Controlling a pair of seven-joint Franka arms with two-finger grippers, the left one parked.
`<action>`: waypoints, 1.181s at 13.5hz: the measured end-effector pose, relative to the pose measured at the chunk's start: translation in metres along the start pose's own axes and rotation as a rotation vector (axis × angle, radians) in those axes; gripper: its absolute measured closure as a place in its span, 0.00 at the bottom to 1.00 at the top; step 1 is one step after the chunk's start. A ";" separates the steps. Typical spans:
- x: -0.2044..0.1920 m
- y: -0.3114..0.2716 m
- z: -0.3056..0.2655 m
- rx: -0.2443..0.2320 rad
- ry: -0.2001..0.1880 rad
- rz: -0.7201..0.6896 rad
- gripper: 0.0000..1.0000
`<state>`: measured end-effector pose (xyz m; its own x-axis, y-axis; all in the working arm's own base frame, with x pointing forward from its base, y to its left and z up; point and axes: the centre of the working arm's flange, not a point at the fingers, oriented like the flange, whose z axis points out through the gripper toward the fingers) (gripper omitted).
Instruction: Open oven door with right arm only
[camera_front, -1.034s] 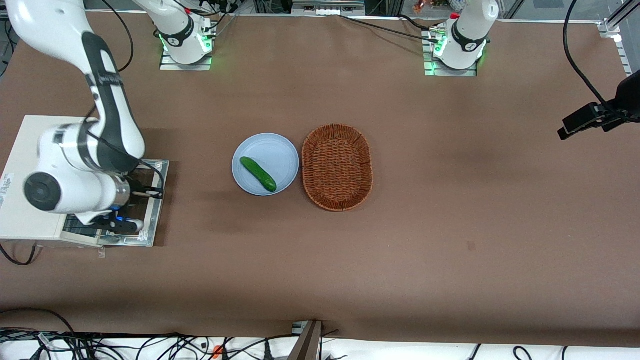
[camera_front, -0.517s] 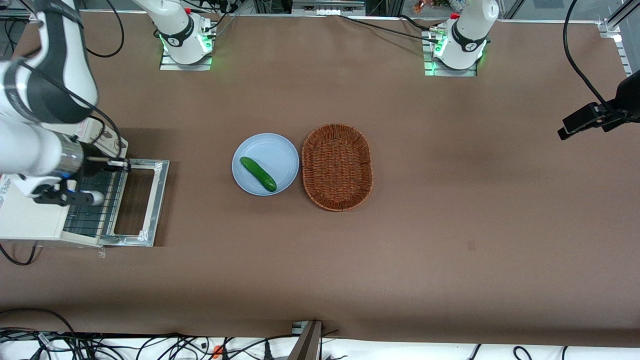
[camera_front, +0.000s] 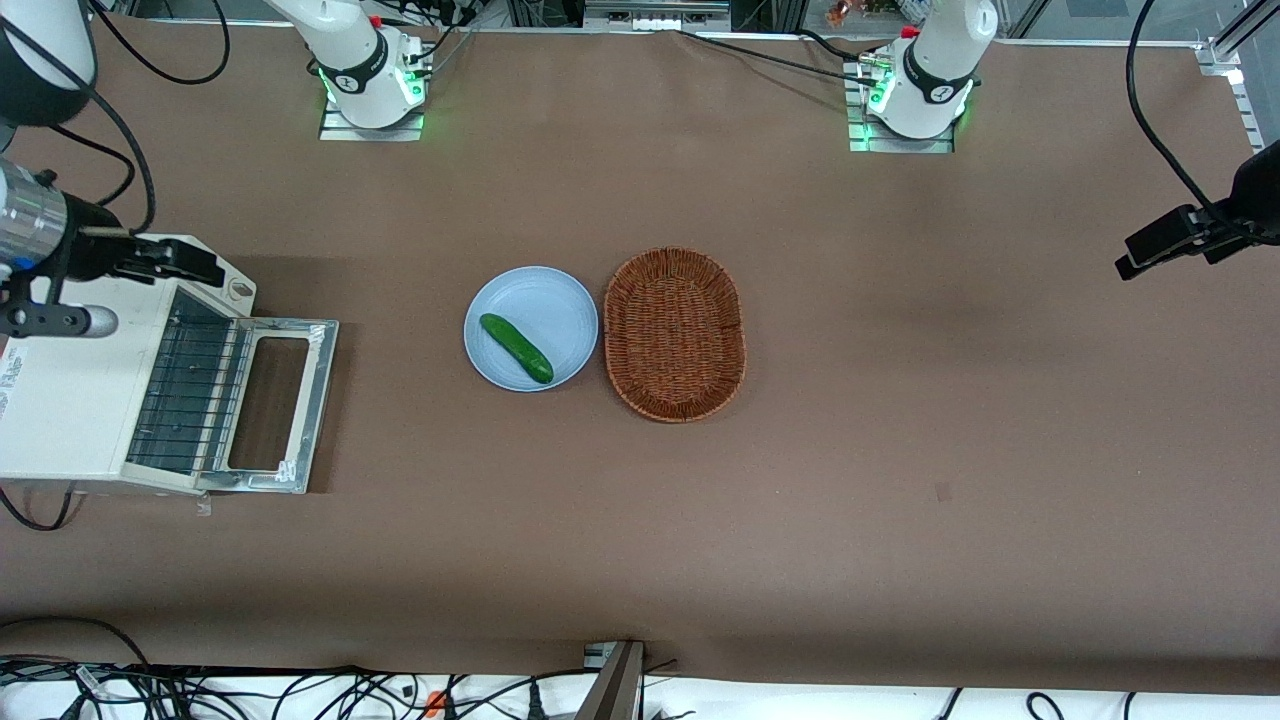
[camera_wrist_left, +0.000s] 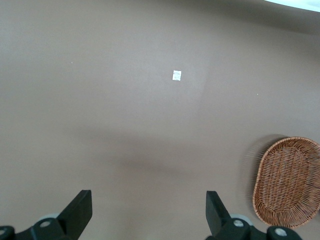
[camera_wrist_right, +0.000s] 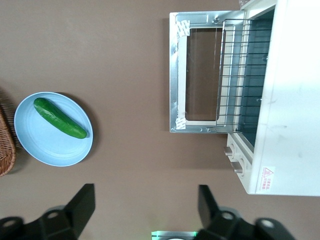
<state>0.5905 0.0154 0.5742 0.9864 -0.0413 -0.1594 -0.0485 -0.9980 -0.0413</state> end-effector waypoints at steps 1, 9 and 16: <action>-0.007 0.004 -0.009 0.003 0.010 0.005 0.00; -0.050 0.024 -0.059 0.013 0.061 0.031 0.00; -0.048 0.035 -0.060 0.015 0.076 0.048 0.00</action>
<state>0.5507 -0.0203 0.6392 0.9919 -0.0932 -0.0865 -0.0977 -0.9939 -0.0504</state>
